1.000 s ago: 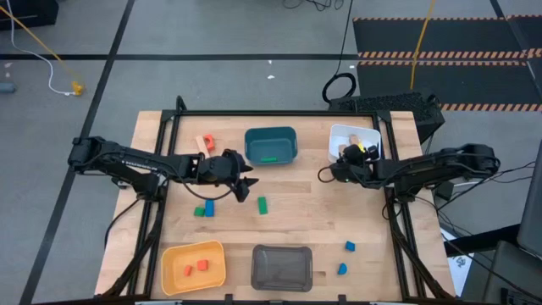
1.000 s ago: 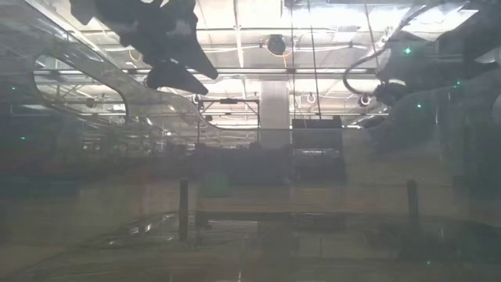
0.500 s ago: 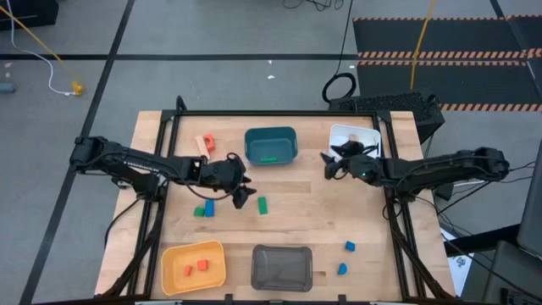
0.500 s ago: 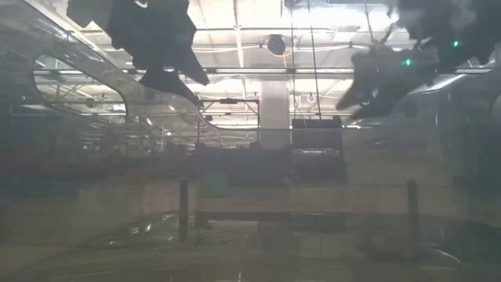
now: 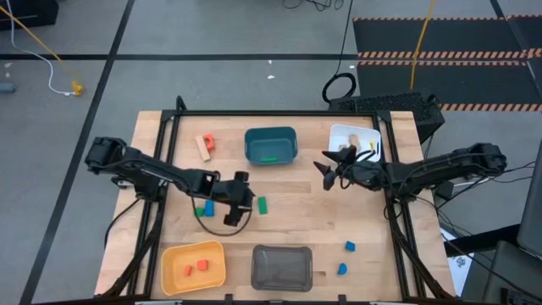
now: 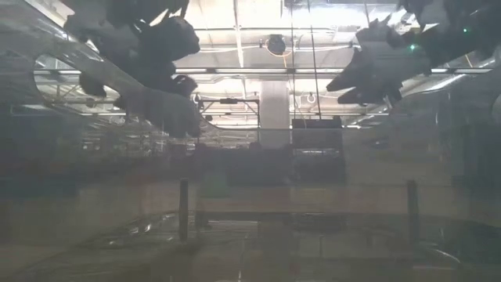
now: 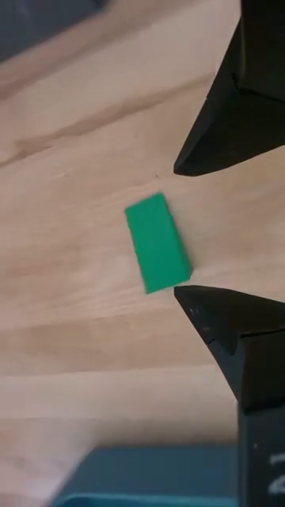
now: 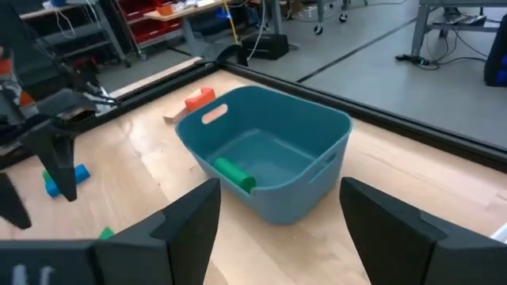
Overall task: Sort & place blocks by color
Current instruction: Put the right green block into the blue bin
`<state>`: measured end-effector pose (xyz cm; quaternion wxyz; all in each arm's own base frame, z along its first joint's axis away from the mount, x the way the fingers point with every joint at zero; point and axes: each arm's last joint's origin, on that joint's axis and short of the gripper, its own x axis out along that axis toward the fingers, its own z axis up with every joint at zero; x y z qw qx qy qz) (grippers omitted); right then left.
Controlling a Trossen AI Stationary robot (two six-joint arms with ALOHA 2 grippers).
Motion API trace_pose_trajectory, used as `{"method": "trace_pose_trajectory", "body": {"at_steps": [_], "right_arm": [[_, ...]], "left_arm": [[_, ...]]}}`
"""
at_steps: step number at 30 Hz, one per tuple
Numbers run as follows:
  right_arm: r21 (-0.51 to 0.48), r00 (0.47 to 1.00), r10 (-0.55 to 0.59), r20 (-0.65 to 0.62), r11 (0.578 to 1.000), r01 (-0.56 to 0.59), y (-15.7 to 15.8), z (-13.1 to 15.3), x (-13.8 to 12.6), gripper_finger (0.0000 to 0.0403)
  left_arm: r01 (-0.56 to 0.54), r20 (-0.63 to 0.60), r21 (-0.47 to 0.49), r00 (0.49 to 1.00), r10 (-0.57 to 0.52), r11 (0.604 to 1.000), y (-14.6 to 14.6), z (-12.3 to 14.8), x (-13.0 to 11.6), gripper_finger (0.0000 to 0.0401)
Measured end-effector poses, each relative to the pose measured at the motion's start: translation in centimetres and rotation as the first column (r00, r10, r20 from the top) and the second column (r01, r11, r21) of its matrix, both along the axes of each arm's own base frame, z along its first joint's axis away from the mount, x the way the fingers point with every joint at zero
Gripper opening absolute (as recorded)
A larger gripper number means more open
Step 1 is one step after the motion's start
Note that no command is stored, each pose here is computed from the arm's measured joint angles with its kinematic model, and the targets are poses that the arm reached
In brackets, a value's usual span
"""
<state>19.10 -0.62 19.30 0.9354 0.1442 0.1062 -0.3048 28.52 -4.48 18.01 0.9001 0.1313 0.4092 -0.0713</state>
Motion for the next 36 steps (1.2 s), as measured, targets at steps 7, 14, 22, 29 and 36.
{"method": "trace_pose_trajectory", "body": {"at_steps": [7,14,22,29,36], "right_arm": [[-0.001,1.000,0.001,-0.015,1.000,-0.001,0.0,-0.2,0.0,0.0250],[-0.021,1.000,0.007,-0.028,1.000,-0.008,0.0,-0.2,0.0,0.0250],[-0.057,0.999,0.017,-0.050,0.998,-0.020,0.0,-0.1,0.0,0.0250],[-0.057,0.999,0.017,-0.050,0.998,-0.020,0.0,-0.1,0.0,0.0250],[-0.057,0.999,0.017,-0.050,0.998,-0.019,0.0,-0.1,0.0,0.0250]], "left_arm": [[0.218,0.014,0.209,0.974,-0.226,0.953,0.1,-0.7,0.9,0.0241],[0.380,-0.032,0.381,0.916,-0.399,0.843,0.0,-2.2,1.9,0.0241],[0.442,-0.096,0.430,0.889,-0.447,0.787,0.4,-3.7,2.4,0.0241],[0.483,-0.128,0.473,0.865,-0.485,0.737,1.0,-4.0,2.6,0.0241],[0.535,-0.174,0.494,0.833,-0.525,0.685,2.4,-4.0,2.5,0.0241]]}}
